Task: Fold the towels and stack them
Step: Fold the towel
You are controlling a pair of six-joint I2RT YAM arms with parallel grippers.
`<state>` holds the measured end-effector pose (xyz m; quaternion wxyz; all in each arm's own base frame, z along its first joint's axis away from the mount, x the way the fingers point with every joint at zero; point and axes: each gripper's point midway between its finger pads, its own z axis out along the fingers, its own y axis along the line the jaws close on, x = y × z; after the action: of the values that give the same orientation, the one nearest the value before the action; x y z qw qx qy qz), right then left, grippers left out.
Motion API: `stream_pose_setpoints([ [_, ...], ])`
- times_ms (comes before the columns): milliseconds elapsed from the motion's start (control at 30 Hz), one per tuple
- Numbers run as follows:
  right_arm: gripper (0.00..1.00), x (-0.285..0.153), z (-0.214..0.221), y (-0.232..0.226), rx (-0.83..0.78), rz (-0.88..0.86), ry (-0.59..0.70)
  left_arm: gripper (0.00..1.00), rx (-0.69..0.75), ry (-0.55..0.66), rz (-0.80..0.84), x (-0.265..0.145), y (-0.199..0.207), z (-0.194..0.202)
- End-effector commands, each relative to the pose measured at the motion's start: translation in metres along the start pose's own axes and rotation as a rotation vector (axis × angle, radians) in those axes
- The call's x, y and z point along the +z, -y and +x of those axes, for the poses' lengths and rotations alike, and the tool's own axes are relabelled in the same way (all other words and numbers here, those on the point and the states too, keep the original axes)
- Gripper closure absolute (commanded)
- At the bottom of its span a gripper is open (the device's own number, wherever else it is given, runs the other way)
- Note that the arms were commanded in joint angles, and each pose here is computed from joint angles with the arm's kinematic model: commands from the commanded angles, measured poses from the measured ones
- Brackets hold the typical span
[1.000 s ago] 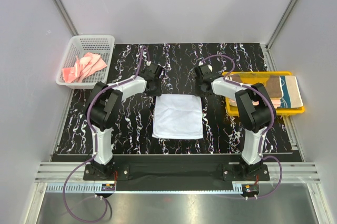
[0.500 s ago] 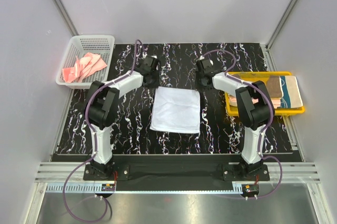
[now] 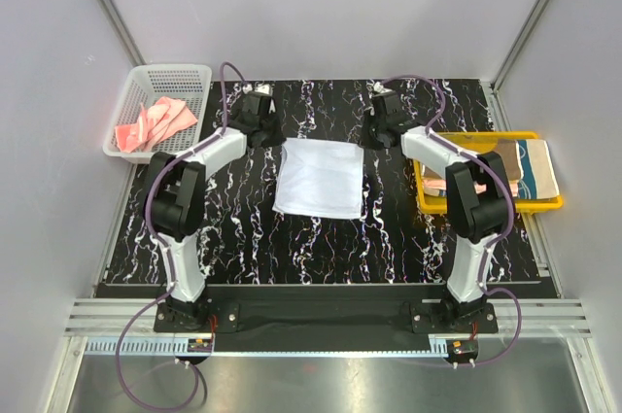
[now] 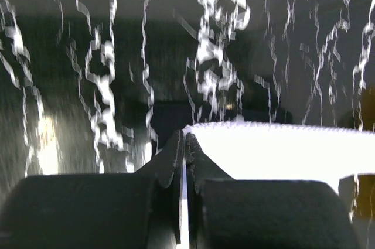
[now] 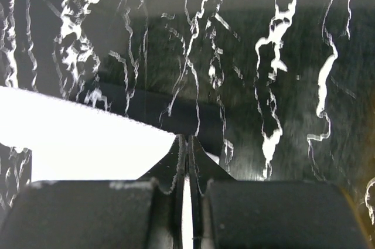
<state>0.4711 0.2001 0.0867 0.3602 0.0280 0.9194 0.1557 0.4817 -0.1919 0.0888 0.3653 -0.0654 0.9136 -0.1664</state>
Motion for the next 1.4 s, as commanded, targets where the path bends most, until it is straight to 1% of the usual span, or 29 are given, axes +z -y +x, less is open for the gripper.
stream_pose_setpoints([
  [0,0.98,-0.038,-0.022,-0.014,-0.022,-0.067,0.087,1.00,-0.027,0.099,0.086,-0.032,0.019,-0.021],
  [33,0.98,-0.041,-0.020,-0.013,-0.019,-0.068,0.086,1.00,-0.032,0.076,0.080,-0.032,0.014,-0.008],
  [133,0.99,-0.053,-0.009,-0.014,-0.018,-0.083,0.082,1.00,-0.052,0.078,0.086,-0.042,0.011,0.001],
  [167,0.98,-0.057,-0.006,-0.015,-0.015,-0.092,0.083,1.00,-0.051,0.066,0.082,-0.044,0.007,0.011],
  [267,0.98,-0.069,0.006,-0.020,-0.028,-0.106,0.090,1.00,-0.051,0.056,0.084,-0.048,0.002,0.023],
  [367,0.98,-0.074,0.013,-0.021,-0.030,-0.108,0.092,1.00,-0.051,0.060,0.107,-0.049,0.004,0.025],
  [467,0.97,-0.073,0.013,-0.018,-0.031,-0.087,0.095,1.00,-0.051,0.074,0.122,-0.046,0.011,0.016],
  [533,0.97,-0.069,0.009,-0.018,-0.040,-0.077,0.098,1.00,-0.047,0.107,0.139,-0.046,0.019,-0.002],
  [567,0.97,-0.068,-0.002,-0.017,-0.040,-0.056,0.125,1.00,-0.043,0.104,0.138,-0.040,0.021,-0.004],
  [600,0.97,-0.062,-0.003,-0.015,-0.038,-0.044,0.121,1.00,-0.040,0.129,0.165,-0.041,0.031,-0.020],
  [633,0.97,-0.059,-0.005,-0.013,-0.046,-0.024,0.123,1.00,-0.036,0.133,0.175,-0.039,0.035,-0.026],
  [667,0.97,-0.058,-0.015,-0.016,-0.048,-0.028,0.139,0.96,-0.035,0.107,0.168,-0.030,0.034,-0.021],
  [700,0.97,-0.050,-0.014,-0.013,-0.049,-0.013,0.131,0.91,-0.034,0.113,0.169,-0.028,0.037,-0.027],
  [733,0.97,-0.048,-0.016,-0.014,-0.057,-0.008,0.133,0.84,-0.034,0.126,0.178,-0.028,0.042,-0.036],
  [767,0.97,-0.046,-0.022,-0.017,-0.058,-0.013,0.144,0.79,-0.032,0.113,0.176,-0.023,0.041,-0.034],
  [800,0.97,-0.038,-0.018,-0.015,-0.060,-0.007,0.131,0.74,-0.030,0.114,0.175,-0.022,0.042,-0.035],
  [867,0.97,-0.034,-0.022,-0.017,-0.065,-0.008,0.131,0.66,-0.026,0.114,0.178,-0.022,0.043,-0.036],
  [900,0.97,-0.028,-0.020,-0.016,-0.067,-0.006,0.122,0.64,-0.023,0.117,0.172,-0.023,0.042,-0.036],
  [933,0.97,-0.027,-0.020,-0.017,-0.068,-0.008,0.123,0.64,-0.028,0.116,0.177,-0.025,0.042,-0.034],
  [1033,0.97,-0.022,-0.019,-0.016,-0.076,-0.001,0.114,0.68,-0.034,0.095,0.202,-0.037,0.046,-0.024],
  [1100,0.98,-0.020,-0.017,-0.014,-0.078,0.005,0.112,0.72,-0.029,0.059,0.176,-0.039,0.042,-0.005],
  [1133,0.97,-0.020,-0.017,-0.014,-0.084,0.006,0.110,0.73,-0.009,0.057,0.176,-0.041,0.047,0.001],
  [1200,0.98,-0.020,-0.015,-0.012,-0.086,0.010,0.105,0.76,0.015,0.029,0.139,-0.038,0.046,0.018],
  [1267,0.98,-0.021,-0.015,-0.013,-0.083,0.003,0.108,0.78,0.020,-0.020,0.104,-0.026,0.040,0.035],
  [1367,0.98,-0.024,-0.012,-0.015,-0.076,-0.011,0.105,0.81,0.016,-0.051,0.076,-0.013,0.034,0.049],
])
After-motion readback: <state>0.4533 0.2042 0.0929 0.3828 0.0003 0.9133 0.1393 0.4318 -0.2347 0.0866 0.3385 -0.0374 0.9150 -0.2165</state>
